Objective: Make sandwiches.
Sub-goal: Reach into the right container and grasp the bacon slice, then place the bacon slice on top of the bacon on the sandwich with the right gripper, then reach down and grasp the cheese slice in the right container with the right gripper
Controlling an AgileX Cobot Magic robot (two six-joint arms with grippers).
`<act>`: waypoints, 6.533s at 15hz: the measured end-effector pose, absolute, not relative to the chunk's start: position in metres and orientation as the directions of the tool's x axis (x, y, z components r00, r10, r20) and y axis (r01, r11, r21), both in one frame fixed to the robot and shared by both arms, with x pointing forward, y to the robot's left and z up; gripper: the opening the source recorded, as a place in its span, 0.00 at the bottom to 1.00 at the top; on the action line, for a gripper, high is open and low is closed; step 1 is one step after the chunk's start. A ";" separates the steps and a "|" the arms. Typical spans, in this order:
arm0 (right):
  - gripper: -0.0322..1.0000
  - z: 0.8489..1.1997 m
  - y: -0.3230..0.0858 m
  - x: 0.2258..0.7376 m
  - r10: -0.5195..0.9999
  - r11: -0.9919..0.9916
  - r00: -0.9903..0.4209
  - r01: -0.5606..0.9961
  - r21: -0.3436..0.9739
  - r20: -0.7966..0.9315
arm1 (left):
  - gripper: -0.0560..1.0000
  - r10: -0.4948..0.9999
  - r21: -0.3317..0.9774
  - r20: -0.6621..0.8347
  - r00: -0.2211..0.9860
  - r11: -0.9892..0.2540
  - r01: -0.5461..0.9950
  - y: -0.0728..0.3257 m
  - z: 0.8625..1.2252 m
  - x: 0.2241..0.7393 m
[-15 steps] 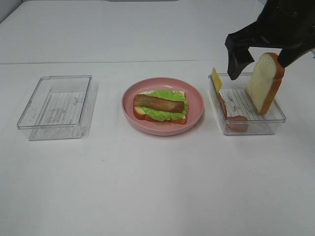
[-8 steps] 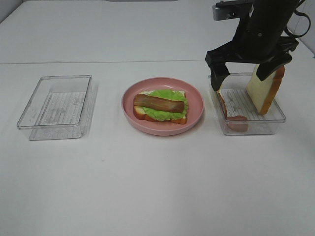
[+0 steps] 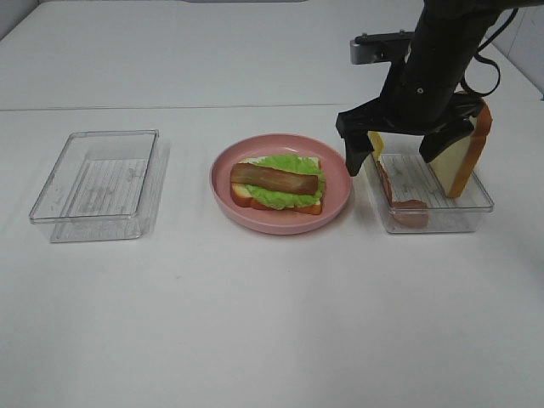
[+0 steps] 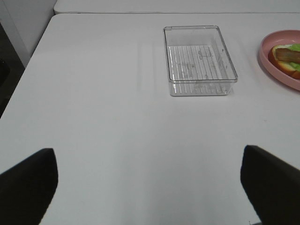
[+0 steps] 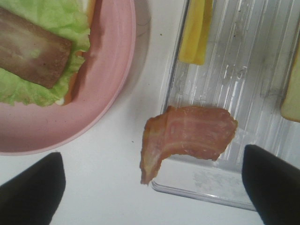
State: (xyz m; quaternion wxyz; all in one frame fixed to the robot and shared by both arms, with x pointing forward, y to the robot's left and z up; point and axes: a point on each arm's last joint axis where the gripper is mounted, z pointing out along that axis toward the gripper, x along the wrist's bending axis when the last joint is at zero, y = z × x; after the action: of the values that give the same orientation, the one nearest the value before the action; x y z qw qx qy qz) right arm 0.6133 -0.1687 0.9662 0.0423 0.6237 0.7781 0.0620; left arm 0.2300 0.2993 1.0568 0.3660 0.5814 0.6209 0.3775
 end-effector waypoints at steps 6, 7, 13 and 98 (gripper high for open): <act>0.93 0.941 -0.167 0.618 0.976 0.216 -0.218 0.971 0.104 0.007 | 0.98 0.998 0.894 -0.016 -0.056 0.039 0.446 0.299 1.057 0.230; 0.86 0.940 -0.167 0.618 0.976 0.216 -0.218 0.971 0.099 0.007 | 0.98 0.998 0.894 -0.016 -0.056 0.039 0.446 0.299 1.057 0.230; 0.13 0.940 -0.167 0.618 0.976 0.217 -0.218 0.971 0.099 0.006 | 0.98 0.998 0.894 -0.016 -0.056 0.039 0.446 0.299 1.057 0.230; 0.92 1.019 -0.189 0.669 0.978 0.207 -0.201 0.914 0.349 -0.055 | 0.98 0.998 0.894 -0.016 -0.056 0.039 0.446 0.299 1.057 0.230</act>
State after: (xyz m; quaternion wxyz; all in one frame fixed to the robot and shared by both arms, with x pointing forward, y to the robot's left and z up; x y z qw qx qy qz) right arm 0.6685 -0.1888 1.0188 0.1331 0.6181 0.7653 0.1204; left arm 0.2300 0.2993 1.0568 0.3660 0.5814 0.6209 0.3775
